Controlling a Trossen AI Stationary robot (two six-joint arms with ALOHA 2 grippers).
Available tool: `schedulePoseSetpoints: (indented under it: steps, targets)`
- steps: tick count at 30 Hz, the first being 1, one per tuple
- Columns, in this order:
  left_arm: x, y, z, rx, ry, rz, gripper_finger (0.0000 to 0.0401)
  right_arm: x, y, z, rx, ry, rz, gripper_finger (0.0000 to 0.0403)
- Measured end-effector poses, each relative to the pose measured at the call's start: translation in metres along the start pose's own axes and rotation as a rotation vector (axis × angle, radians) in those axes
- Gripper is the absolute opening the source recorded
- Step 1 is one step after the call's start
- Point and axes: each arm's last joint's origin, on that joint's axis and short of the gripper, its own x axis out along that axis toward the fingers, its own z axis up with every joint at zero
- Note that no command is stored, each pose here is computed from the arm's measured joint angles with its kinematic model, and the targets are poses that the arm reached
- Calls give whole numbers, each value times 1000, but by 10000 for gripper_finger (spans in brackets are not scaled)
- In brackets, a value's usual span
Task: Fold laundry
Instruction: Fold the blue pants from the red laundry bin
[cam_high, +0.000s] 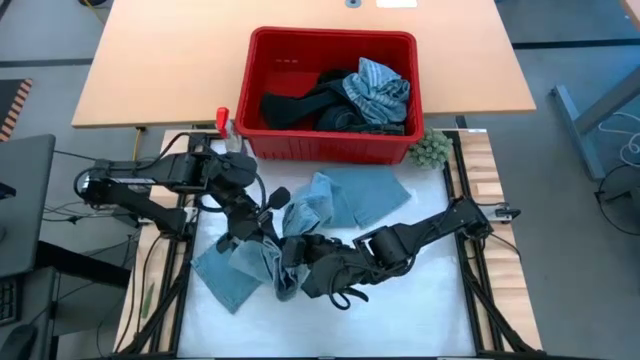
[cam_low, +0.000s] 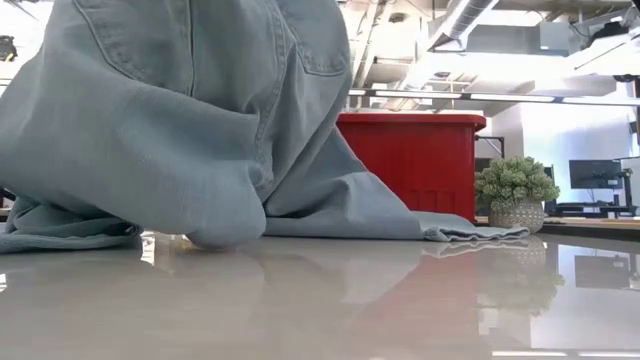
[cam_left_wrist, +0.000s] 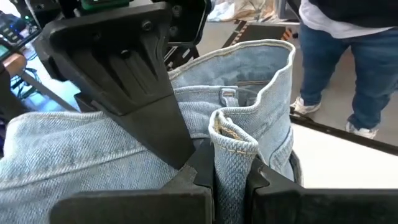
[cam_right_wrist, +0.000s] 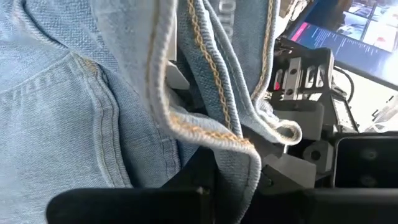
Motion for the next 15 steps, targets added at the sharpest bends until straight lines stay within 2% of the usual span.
schedulePoseSetpoints:
  steps: [9,15]
  targets:
    - [-7,2,-2,-24,4,26,2,-8,-3,8,12,-24,-32,58]
    - [-9,3,-6,-88,32,20,2,-7,-6,8,33,-49,-51,80]
